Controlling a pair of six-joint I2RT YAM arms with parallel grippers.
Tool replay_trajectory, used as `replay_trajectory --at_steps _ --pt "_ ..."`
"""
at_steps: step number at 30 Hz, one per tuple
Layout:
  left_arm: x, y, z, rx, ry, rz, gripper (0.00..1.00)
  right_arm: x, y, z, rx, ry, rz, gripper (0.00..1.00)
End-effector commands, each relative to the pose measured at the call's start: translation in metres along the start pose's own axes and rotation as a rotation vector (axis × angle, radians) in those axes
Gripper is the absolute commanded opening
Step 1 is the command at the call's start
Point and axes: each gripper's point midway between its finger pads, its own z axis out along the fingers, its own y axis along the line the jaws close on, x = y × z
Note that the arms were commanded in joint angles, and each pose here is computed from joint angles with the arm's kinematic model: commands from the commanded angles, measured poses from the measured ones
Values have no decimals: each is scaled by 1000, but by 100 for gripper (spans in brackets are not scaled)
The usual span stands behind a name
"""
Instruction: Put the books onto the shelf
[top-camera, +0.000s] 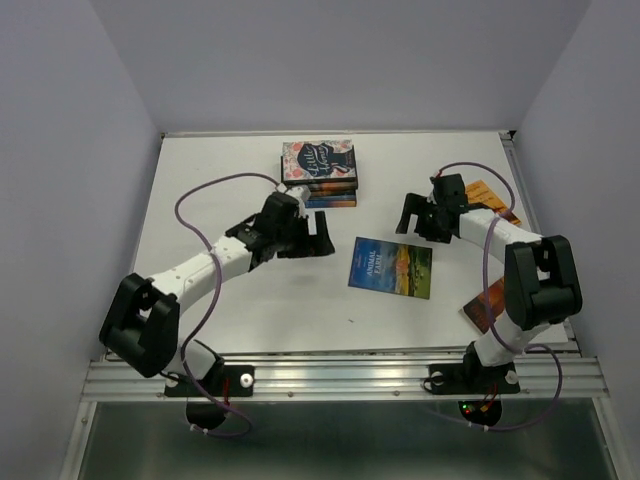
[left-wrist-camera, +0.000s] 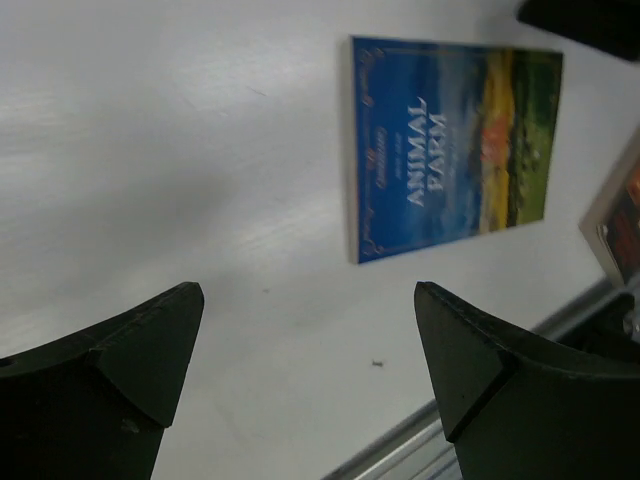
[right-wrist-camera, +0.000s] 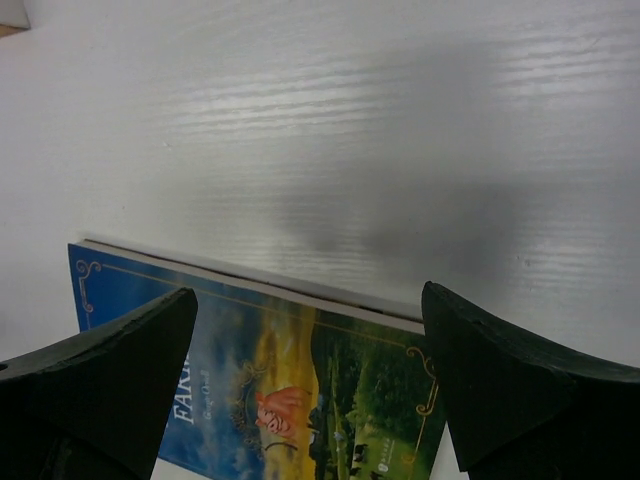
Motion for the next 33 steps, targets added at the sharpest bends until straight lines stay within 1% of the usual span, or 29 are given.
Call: replay_trajectory --at_steps 1,2,4,5,7,8,9,10,12,13,15,16,17,19,20,21,23,24,26,29,31,33 --pt "30 -74 -13 304 10 52 99 -34 19 10 -76 -77 -67 100" --pt "53 -89 -13 355 70 67 99 -31 18 15 -79 -63 -59 100" --pt "73 -107 -4 412 122 83 99 -22 26 17 -133 -25 -59 100" --pt "94 -124 2 446 176 95 99 -19 29 16 -154 -14 -48 100" --pt "114 -142 9 472 233 117 99 -7 25 16 -143 6 -28 100" --pt "116 -157 12 494 245 128 99 -5 22 15 -134 5 -21 100" --pt "132 -158 26 475 288 135 99 -3 21 10 -128 0 -11 100" --pt "139 -172 27 494 303 154 99 8 17 10 -119 18 -1 100" --pt "156 -167 45 453 355 131 99 15 16 3 -120 26 15 100" --pt "157 -166 49 438 357 115 99 26 12 2 -111 52 26 100" --pt "157 -158 59 386 344 93 99 36 9 -1 -107 69 37 100" --pt "159 -148 63 332 354 81 99 40 10 -4 -118 73 36 100" --pt "150 -144 69 284 310 80 99 45 8 -5 -117 83 35 100" --pt "142 -133 75 212 287 67 99 62 5 -4 -120 126 46 100" --pt "129 -126 81 183 253 48 99 68 7 -5 -135 144 50 100" --pt "125 -119 86 159 250 31 99 80 11 -7 -172 182 64 100" --pt "115 -107 92 129 237 -27 99 86 18 -14 -222 196 69 100" --pt "105 -93 98 99 227 -67 99 95 22 -19 -259 222 75 100" --pt "95 -73 101 56 210 -134 99 98 34 -30 -316 221 54 100" --pt "84 -58 103 19 163 -188 99 115 51 -45 -416 275 40 96" --pt "77 -52 102 12 146 -210 99 124 58 -51 -450 300 23 95" --pt "76 -50 102 23 145 -220 99 134 58 -50 -442 323 16 94"
